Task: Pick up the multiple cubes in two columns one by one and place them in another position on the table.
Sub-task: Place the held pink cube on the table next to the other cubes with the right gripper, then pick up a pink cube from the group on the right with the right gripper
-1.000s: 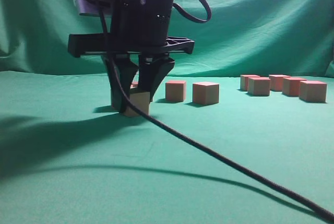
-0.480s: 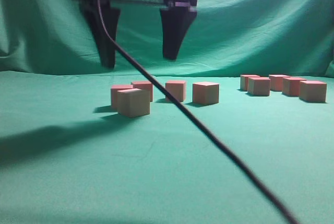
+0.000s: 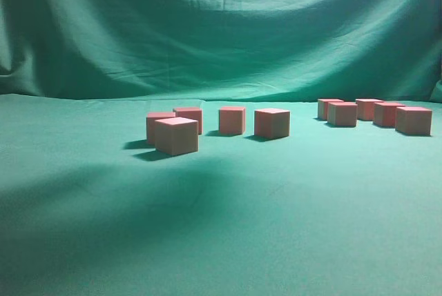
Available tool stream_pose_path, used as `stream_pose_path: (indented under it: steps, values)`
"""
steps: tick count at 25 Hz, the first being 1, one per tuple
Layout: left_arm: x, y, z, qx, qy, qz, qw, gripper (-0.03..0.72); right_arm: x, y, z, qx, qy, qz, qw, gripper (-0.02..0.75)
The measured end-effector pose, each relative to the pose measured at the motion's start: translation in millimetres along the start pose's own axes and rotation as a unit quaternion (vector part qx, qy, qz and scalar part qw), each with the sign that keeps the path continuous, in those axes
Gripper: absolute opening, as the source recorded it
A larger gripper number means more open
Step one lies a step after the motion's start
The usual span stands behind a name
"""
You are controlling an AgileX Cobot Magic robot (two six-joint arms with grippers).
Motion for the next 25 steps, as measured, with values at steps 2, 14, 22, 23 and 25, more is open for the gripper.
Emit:
stream_pose_path:
  steps: [2, 14, 22, 23, 25]
  values:
    - [0.0, 0, 0, 0.0, 0.0, 0.0, 1.0, 0.0, -40, -8, -10, -0.002, -0.018, 0.049, 0.999, 0.566]
    - [0.0, 0, 0, 0.0, 0.0, 0.0, 1.0, 0.0, -155, -115, 80, 0.138, -0.019, 0.267, 0.954, 0.566]
    - [0.0, 0, 0, 0.0, 0.0, 0.0, 1.0, 0.0, -154, -113, 127, 0.108, -0.006, 0.259, 0.96, 0.566]
    - [0.0, 0, 0, 0.0, 0.0, 0.0, 1.0, 0.0, -154, -113, 133, 0.107, -0.005, 0.259, 0.96, 0.566]
    - [0.0, 0, 0, 0.0, 0.0, 0.0, 1.0, 0.0, -154, -114, 145, 0.107, -0.005, 0.257, 0.961, 0.566]
Point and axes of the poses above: a point on each arm's last joint axis where the gripper is mounted, z pointing out along that axis toward the gripper, x along the wrist's bending axis when the last joint is at zero, y = z × x, the point moved 3 cm from there along z, pointing out along that axis toward the gripper
